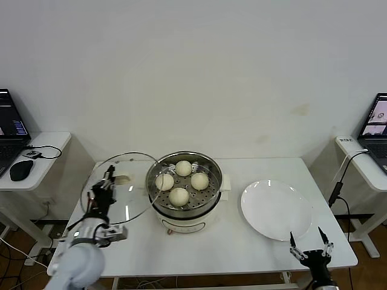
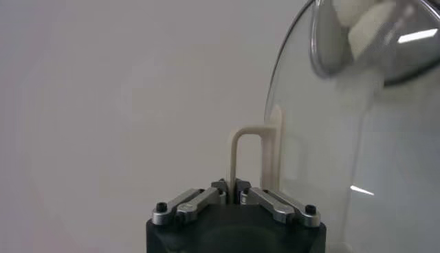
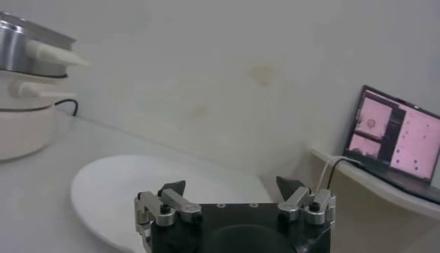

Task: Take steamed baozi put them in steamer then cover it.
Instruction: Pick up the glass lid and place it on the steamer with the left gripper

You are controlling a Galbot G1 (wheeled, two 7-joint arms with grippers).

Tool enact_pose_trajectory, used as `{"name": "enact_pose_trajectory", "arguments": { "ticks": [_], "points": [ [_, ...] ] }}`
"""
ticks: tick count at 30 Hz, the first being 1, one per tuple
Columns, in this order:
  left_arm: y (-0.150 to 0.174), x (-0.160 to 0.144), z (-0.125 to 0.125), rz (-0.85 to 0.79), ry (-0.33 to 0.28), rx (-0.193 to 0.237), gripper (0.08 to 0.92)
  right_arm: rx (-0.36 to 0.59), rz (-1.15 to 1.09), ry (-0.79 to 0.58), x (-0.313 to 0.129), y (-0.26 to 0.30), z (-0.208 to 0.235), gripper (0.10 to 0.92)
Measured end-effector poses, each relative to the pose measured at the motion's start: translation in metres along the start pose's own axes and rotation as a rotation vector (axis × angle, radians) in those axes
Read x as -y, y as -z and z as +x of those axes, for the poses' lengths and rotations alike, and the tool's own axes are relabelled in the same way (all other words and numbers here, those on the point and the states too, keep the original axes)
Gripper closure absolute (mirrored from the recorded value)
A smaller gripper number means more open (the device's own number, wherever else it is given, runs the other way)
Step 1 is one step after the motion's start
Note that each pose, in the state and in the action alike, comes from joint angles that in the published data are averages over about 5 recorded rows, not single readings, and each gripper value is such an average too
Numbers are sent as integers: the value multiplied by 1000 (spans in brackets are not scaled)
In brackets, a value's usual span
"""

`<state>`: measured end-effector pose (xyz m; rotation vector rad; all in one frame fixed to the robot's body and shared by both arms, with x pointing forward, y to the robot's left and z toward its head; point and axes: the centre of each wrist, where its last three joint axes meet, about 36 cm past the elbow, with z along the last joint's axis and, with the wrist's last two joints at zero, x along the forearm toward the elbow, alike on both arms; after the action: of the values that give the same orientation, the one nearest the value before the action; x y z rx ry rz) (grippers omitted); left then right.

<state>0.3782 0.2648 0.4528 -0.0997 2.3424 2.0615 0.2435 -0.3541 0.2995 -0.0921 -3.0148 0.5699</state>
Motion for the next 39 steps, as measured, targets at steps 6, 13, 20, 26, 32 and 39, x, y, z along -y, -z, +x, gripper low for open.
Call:
{"name": "enact_pose_trajectory", "arguments": {
  "ticks": [6, 13, 20, 26, 32, 39],
  "points": [
    [43, 8, -17, -7, 3, 4, 854, -1, 22, 11, -13, -2, -2, 199],
    [92, 14, -37, -17, -1, 8, 854, -9, 40, 15, -21, -5, -1, 200],
    [131, 24, -50, -35, -29, 13, 856, -10, 54, 17, -25, -6, 0, 200],
    [153, 33, -57, -57, -47, 19, 856, -10, 63, 22, -29, -7, 1, 199],
    [165, 43, -60, -86, -66, 27, 856, -13, 66, 25, -31, -8, 3, 199],
    [175, 50, -63, -104, -78, 35, 856, -17, 62, 35, -35, -9, 4, 200]
  ]
}}
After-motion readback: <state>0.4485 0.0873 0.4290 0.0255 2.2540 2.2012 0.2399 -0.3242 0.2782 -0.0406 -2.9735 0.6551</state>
